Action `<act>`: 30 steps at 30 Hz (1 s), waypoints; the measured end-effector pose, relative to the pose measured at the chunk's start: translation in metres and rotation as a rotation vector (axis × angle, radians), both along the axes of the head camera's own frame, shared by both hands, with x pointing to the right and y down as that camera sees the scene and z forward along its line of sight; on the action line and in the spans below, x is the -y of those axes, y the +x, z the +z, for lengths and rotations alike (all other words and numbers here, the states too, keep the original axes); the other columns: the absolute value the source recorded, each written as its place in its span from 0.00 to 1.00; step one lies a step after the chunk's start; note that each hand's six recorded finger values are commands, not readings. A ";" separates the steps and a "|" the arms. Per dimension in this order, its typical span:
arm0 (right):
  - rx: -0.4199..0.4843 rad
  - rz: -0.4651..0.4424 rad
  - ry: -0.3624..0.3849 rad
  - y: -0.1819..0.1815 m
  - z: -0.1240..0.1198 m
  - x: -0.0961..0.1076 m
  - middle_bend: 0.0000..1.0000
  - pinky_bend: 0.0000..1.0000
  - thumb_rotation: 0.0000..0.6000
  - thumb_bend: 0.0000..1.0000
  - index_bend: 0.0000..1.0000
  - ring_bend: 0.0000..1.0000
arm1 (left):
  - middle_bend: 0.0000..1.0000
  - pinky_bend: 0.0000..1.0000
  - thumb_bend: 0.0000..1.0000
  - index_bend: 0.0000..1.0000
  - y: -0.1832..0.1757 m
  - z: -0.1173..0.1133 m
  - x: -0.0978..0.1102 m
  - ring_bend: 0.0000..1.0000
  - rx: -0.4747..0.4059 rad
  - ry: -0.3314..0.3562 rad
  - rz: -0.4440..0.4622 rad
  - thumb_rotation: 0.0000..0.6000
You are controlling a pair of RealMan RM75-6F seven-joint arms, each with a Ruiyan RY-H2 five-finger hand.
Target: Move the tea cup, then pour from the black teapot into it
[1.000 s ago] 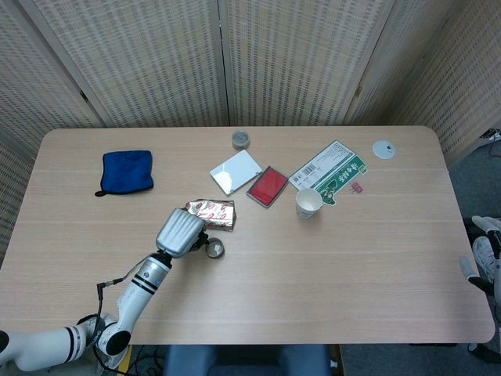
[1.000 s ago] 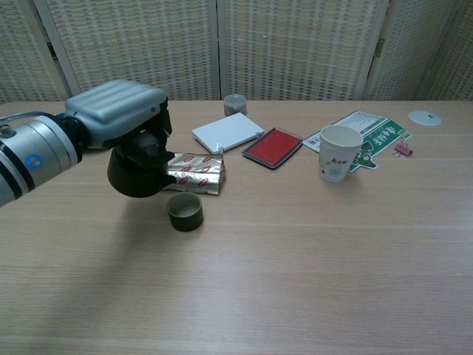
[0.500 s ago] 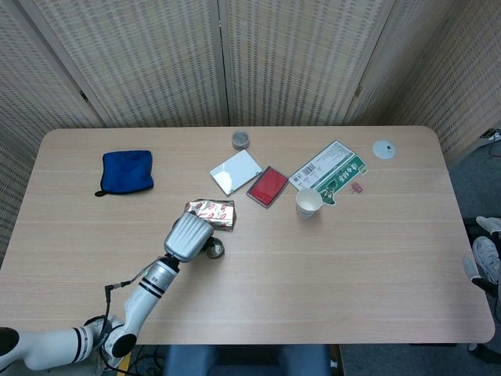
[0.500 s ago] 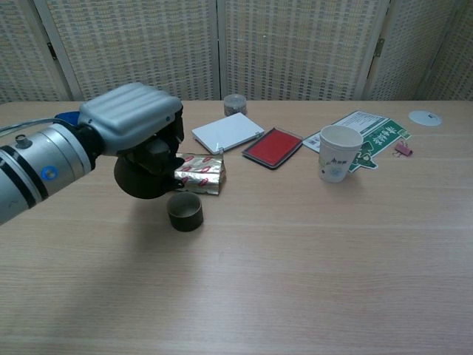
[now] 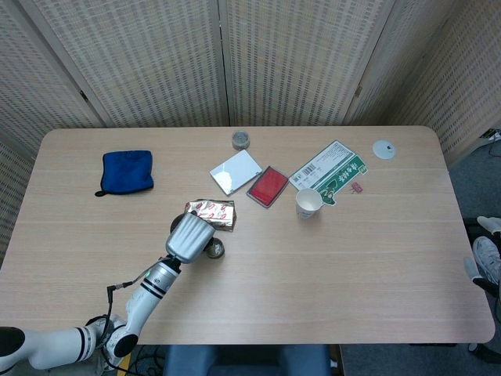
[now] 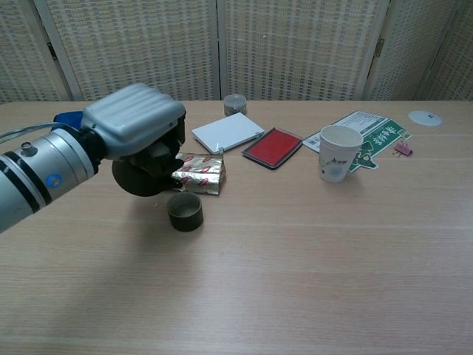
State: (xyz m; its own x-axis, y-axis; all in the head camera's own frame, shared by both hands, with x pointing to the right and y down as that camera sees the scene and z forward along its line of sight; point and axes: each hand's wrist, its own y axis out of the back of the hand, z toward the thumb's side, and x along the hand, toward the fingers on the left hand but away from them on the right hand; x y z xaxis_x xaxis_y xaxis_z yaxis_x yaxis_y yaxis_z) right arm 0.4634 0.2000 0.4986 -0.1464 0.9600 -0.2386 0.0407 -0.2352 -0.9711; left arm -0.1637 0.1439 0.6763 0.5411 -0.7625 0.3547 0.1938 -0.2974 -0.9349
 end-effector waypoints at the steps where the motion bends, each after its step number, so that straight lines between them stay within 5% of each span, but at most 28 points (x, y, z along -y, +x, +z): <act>1: 0.000 0.000 0.000 0.000 0.000 0.000 0.24 0.25 1.00 0.25 0.24 0.18 | 1.00 0.67 0.36 1.00 0.000 0.000 -0.001 0.96 0.005 0.009 0.006 1.00; 30: -0.001 0.003 0.004 0.002 -0.001 -0.001 0.24 0.25 1.00 0.25 0.24 0.18 | 1.00 0.67 0.36 1.00 -0.004 0.002 -0.003 0.96 0.075 0.096 0.066 1.00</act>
